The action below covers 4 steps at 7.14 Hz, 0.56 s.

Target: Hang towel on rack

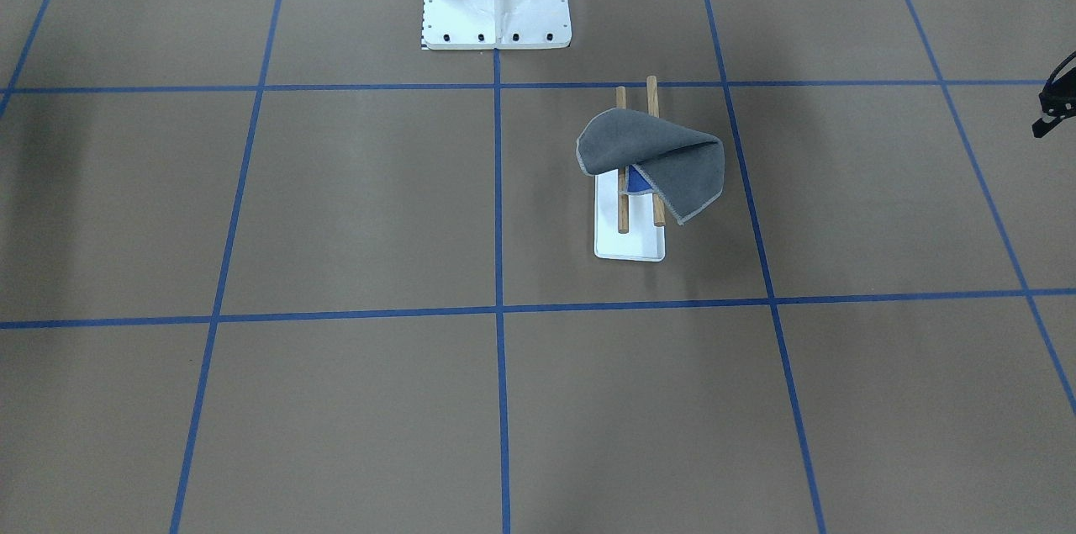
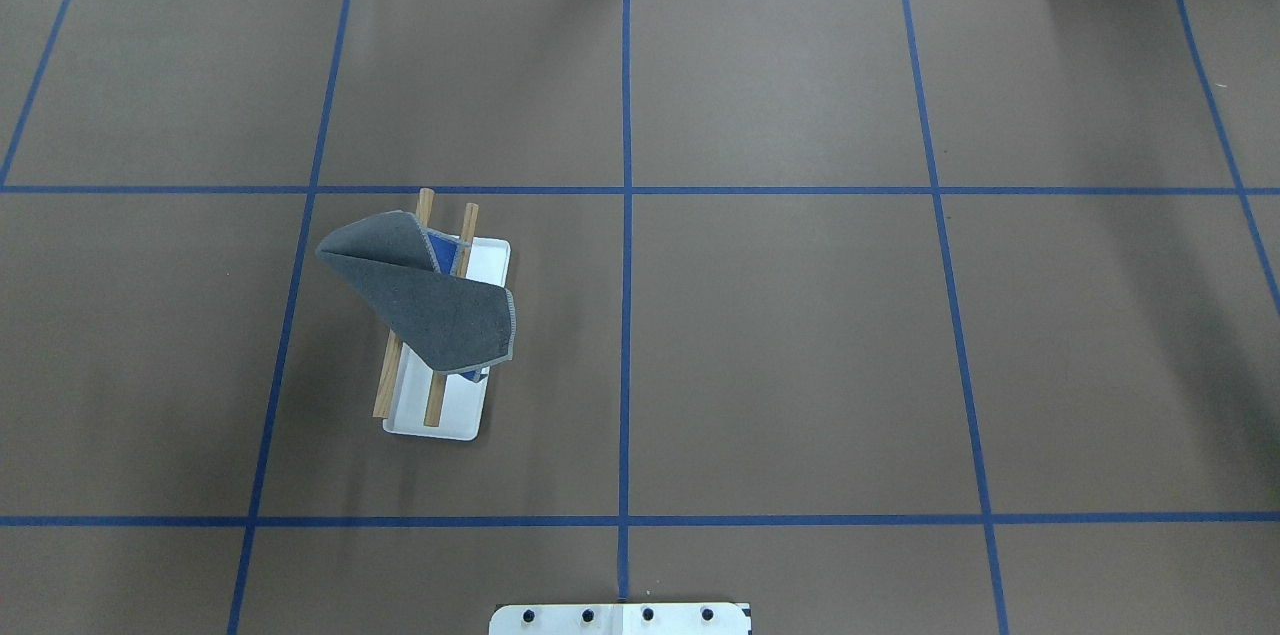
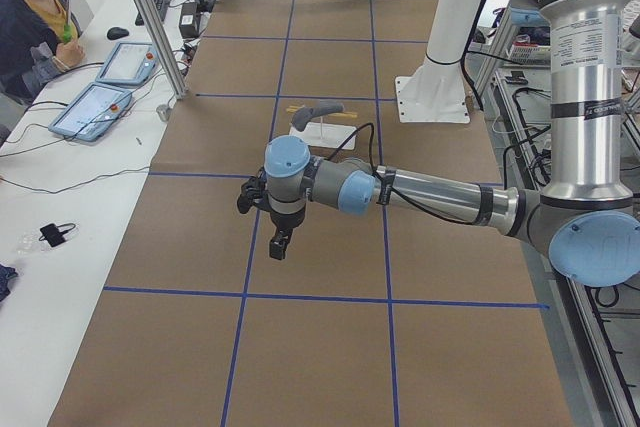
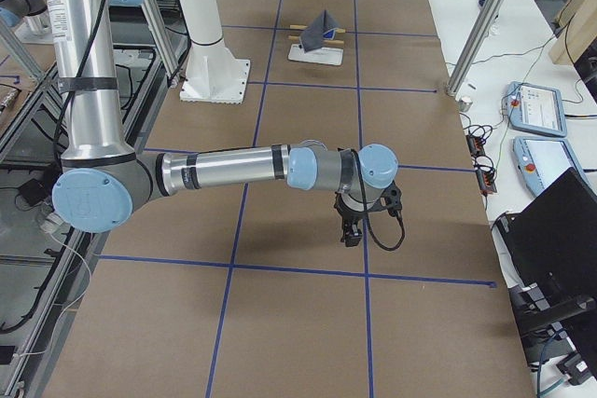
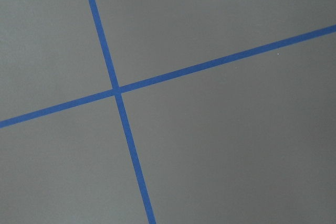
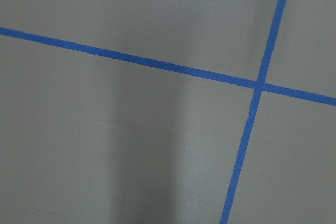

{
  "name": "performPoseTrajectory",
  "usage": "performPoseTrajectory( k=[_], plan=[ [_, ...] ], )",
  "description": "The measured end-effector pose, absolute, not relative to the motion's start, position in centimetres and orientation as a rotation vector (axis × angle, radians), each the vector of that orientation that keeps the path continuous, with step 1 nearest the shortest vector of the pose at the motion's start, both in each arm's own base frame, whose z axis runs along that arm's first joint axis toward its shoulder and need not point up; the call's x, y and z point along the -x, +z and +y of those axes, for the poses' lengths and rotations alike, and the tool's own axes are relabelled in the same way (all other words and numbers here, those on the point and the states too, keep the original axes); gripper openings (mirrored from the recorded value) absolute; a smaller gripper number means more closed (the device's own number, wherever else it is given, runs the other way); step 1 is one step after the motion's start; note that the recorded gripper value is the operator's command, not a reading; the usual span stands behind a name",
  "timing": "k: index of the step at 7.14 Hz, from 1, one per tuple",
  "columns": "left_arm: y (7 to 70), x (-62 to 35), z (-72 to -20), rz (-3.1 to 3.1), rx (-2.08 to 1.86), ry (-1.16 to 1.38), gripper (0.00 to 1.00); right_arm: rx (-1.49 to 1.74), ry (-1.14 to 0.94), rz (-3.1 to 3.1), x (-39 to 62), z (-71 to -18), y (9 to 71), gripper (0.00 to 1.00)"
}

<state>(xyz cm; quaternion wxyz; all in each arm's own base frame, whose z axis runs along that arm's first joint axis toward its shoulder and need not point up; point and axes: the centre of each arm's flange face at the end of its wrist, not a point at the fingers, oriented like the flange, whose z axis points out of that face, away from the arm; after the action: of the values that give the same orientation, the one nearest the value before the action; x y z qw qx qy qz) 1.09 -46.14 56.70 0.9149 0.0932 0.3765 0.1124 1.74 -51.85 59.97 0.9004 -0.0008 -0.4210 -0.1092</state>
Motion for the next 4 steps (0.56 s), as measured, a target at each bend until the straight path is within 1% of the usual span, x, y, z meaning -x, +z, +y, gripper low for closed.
performPoseTrajectory(
  k=[4],
  plan=[
    [57.0, -1.3, -46.2, 0.795, -0.179, 0.227, 0.98, -0.044, -0.21, -0.887, -3.4, -51.6, 58.4, 1.0]
  ],
)
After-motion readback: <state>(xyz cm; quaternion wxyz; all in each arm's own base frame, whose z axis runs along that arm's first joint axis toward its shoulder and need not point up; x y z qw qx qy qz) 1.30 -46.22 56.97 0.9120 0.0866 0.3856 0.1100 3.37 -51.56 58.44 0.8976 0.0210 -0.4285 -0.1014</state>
